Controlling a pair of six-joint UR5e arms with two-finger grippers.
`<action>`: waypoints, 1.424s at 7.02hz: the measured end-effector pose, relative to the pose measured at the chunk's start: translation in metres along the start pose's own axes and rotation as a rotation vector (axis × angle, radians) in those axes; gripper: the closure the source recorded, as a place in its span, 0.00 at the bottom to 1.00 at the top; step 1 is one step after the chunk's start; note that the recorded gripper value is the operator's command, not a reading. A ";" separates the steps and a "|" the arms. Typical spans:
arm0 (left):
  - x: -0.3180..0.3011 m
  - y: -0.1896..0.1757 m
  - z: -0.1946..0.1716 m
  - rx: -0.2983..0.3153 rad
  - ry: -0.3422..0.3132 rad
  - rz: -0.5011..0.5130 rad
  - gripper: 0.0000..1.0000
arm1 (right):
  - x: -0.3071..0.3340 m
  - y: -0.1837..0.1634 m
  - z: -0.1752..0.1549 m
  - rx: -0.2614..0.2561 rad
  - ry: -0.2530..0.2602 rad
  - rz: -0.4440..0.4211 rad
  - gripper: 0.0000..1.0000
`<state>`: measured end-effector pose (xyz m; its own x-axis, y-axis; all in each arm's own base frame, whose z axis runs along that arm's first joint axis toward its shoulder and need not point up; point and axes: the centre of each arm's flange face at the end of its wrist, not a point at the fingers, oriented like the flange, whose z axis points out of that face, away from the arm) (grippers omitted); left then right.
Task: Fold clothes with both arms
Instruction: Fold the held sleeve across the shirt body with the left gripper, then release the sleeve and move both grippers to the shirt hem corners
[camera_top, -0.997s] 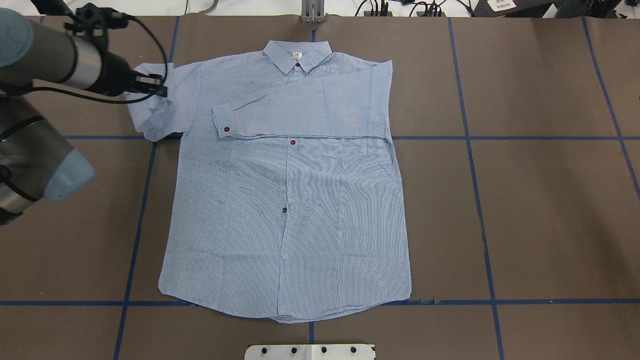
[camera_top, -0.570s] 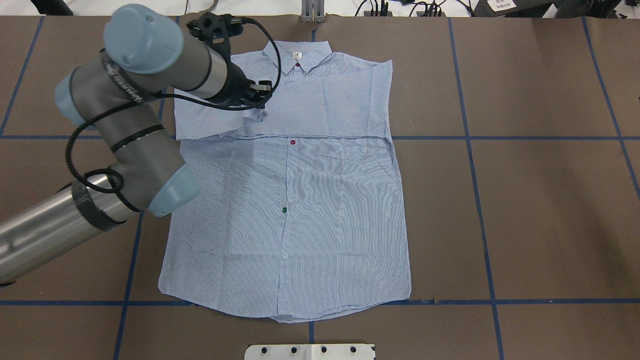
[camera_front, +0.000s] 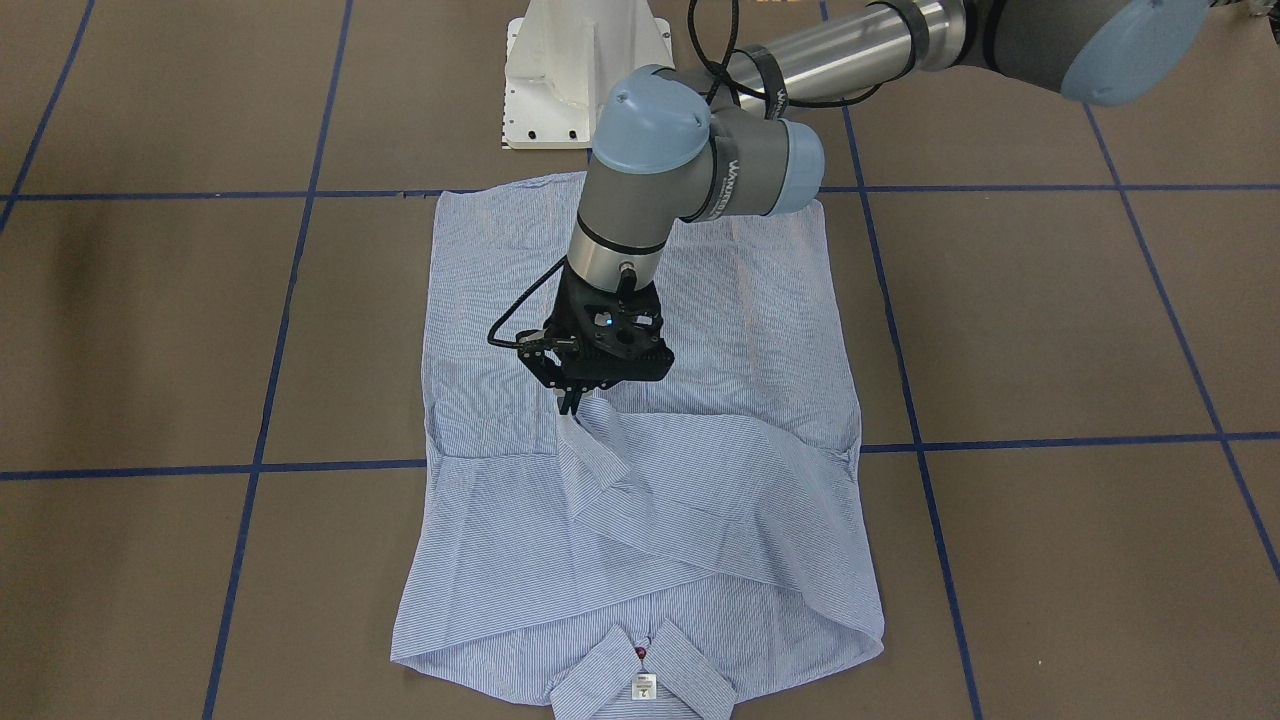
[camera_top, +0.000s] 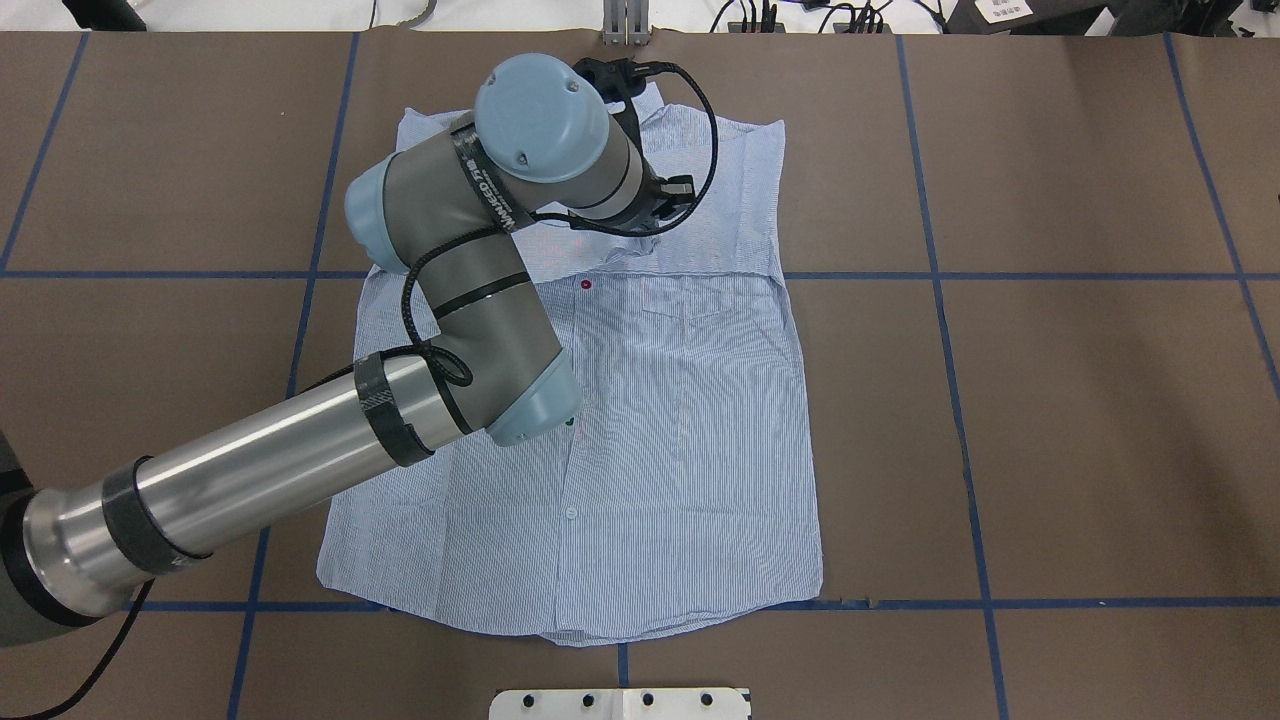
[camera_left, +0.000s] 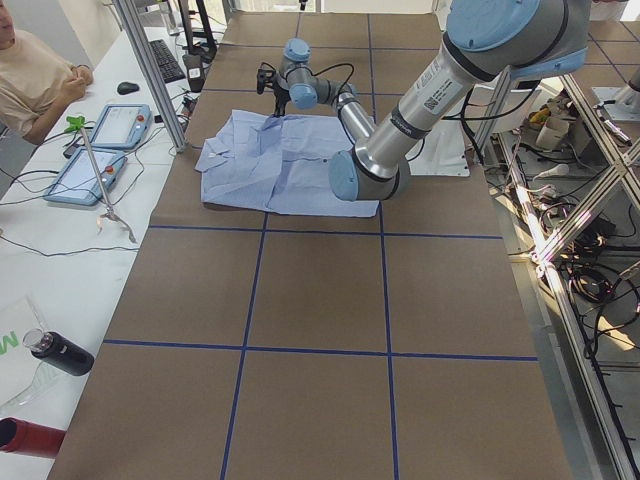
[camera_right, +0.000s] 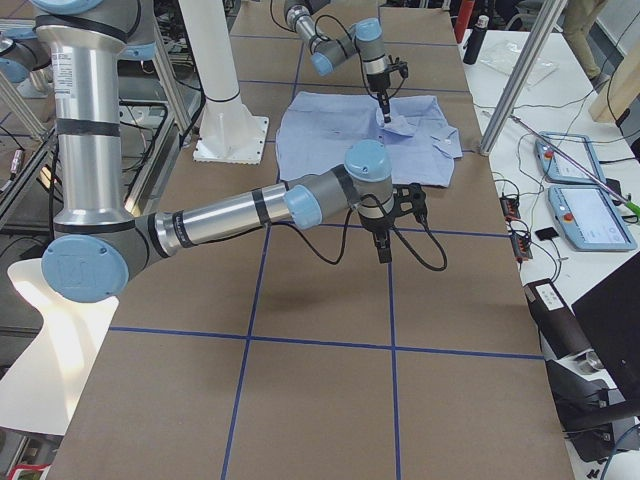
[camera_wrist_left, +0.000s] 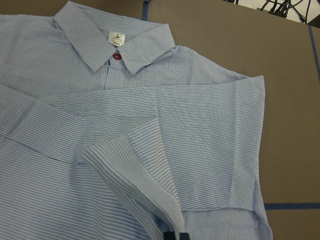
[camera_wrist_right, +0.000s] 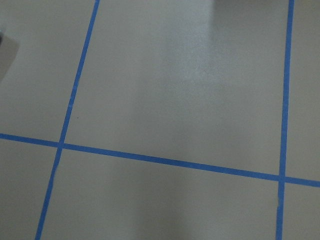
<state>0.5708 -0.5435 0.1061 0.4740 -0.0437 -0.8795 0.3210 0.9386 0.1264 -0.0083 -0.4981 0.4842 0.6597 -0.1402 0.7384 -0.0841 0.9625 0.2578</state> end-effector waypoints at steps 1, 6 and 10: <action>0.006 0.013 0.011 0.007 -0.012 0.019 0.00 | 0.001 -0.002 0.001 -0.001 0.000 0.000 0.00; -0.003 0.054 -0.024 0.008 0.059 0.283 0.00 | -0.013 -0.003 -0.008 0.023 -0.008 0.081 0.00; -0.111 0.093 -0.095 -0.035 0.134 0.365 0.00 | -0.130 0.045 -0.013 0.032 -0.051 0.256 0.00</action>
<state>0.4698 -0.4186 0.1722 0.4399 0.3385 -0.8318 0.1214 0.8954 0.4285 -0.0880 -0.4334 0.3913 0.5759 0.0944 0.8121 -0.2671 0.9605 0.0778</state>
